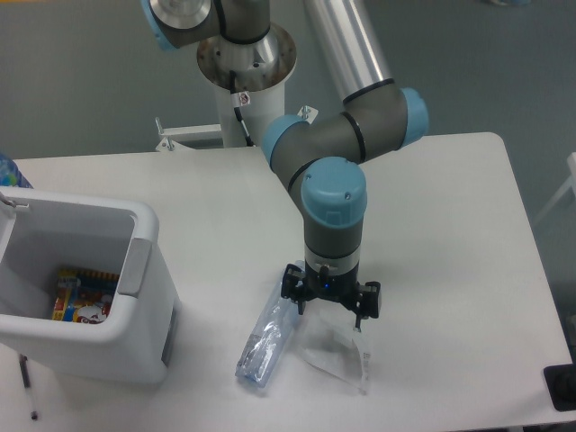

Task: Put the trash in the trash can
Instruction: 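Lower the gripper over the clear plastic bag beside the bottle, then close the gripper on the clear plastic bag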

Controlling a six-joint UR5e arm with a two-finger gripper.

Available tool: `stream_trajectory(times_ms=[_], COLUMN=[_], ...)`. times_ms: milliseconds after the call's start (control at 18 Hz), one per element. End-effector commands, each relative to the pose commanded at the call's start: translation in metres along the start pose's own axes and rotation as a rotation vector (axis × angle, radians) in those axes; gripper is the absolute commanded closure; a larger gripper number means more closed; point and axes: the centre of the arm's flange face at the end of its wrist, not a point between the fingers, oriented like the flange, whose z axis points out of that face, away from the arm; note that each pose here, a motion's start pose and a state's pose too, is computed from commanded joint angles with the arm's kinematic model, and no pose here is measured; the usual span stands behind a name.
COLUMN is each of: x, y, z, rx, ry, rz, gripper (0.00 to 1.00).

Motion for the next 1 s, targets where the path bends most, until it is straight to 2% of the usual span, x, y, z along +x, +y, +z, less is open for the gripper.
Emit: stream_trajectory(times_ms=[278, 333, 500, 667, 722, 778, 833, 889, 1000], x=[-0.005, -0.006, -0.007, -0.01, -0.012, -0.009, -0.008, -0.004, -0.004], y=[0.001, 0.001, -0.001, -0.005, -0.008, -0.011, -0.015, -0.019, -0.019], z=[0.023, 0.027, 0.031, 0.034, 0.034, 0.039, 0.043, 0.043, 0.041], rx=[-0.038, -0.039, -0.049, -0.054, -0.053, -0.061, -0.084, -0.09, -0.085], ry=[-0.015, -0.022, -0.058, -0.067, -0.076, -0.083, -0.115, -0.13, -0.129], rz=[-0.001, -0.002, -0.029, -0.054, -0.089, -0.106, -0.107, -0.097, -0.097], gripper=[0.01, 0.04, 0.21, 0.45, 0.57, 0.62, 0.78, 1.0, 1.0])
